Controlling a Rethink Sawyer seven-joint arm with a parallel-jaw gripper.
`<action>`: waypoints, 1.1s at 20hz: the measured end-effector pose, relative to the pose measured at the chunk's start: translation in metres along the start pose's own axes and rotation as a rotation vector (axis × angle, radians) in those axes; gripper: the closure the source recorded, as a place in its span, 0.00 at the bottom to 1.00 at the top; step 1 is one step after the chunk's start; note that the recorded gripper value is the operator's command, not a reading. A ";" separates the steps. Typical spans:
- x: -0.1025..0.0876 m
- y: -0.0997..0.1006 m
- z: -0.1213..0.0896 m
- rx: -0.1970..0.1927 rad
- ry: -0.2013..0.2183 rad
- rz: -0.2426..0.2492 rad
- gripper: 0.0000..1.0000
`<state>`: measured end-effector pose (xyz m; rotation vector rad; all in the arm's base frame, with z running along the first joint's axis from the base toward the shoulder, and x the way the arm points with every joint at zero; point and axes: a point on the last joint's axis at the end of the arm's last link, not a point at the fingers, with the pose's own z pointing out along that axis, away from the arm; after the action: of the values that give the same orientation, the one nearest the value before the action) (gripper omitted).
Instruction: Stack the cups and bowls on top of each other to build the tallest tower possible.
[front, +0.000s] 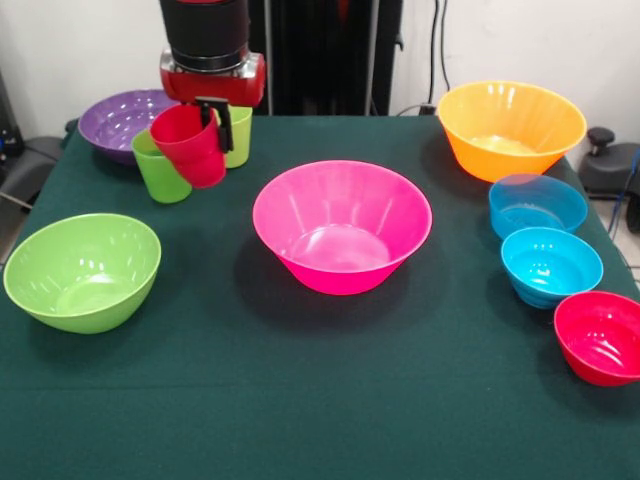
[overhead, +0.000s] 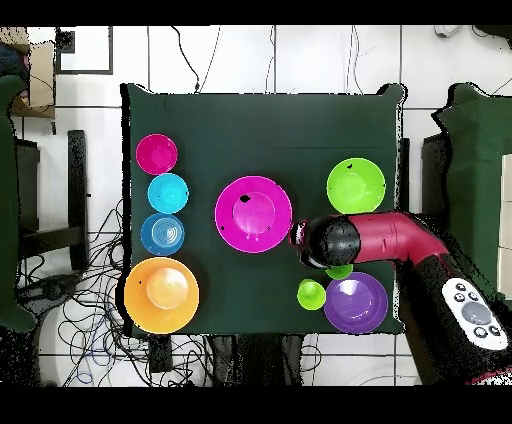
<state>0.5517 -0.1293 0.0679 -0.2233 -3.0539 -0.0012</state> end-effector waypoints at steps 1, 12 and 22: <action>0.001 0.002 0.000 0.001 0.004 0.007 1.00; 0.006 0.023 0.006 0.024 -0.016 0.077 1.00; 0.011 0.049 0.007 0.041 -0.011 0.139 1.00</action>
<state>0.5478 -0.0793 0.0615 -0.4328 -3.0384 0.0709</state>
